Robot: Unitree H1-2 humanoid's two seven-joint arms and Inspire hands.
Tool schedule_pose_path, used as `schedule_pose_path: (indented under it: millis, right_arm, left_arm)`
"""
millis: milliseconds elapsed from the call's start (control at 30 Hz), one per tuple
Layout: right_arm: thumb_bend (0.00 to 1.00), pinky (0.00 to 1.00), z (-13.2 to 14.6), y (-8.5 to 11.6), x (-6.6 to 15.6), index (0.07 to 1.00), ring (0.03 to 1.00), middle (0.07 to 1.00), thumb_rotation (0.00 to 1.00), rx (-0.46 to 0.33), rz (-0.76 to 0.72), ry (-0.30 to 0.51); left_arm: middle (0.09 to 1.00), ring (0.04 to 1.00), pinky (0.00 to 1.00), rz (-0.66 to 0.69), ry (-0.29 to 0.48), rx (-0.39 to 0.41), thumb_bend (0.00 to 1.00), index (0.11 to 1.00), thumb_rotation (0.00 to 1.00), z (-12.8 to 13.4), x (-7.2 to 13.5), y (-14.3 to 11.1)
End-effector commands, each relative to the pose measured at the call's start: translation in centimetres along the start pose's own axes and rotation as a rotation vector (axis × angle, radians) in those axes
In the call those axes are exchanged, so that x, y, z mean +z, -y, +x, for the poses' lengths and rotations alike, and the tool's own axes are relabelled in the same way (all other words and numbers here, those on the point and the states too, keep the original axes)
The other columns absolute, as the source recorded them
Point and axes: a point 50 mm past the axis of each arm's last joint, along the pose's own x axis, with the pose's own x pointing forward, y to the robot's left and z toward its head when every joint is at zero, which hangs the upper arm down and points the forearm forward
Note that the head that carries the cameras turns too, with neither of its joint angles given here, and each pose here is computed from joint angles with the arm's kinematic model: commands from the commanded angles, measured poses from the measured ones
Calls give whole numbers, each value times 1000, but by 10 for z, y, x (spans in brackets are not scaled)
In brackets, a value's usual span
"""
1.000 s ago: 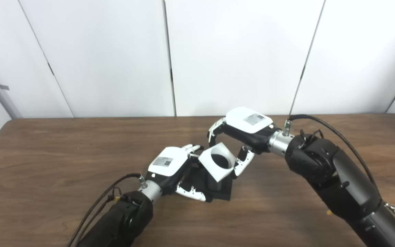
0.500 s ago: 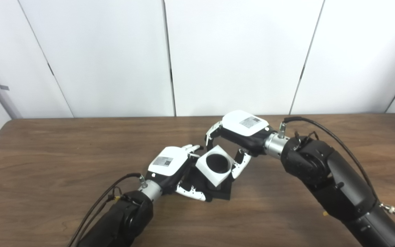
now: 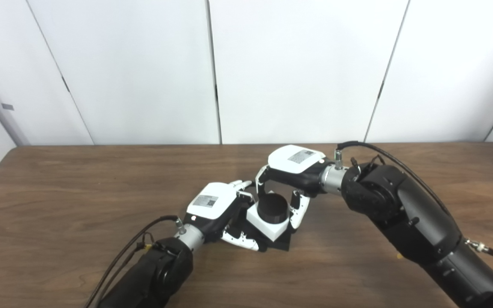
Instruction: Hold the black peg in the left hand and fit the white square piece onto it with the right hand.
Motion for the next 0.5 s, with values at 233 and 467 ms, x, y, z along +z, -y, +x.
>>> schedule_pose_path:
  millis: [233, 467]
  right_arm:
    - [866, 832, -4, 20, -1, 714, 834, 829, 407, -32, -13, 10]
    - [871, 844, -6, 21, -5, 728, 843, 833, 371, -28, -16, -6]
  left_arm:
    - [921, 917, 827, 39, -32, -172, 522, 490, 79, -12, -1, 34]
    - [919, 916, 829, 42, -35, -173, 522, 490, 79, -12, -2, 33]
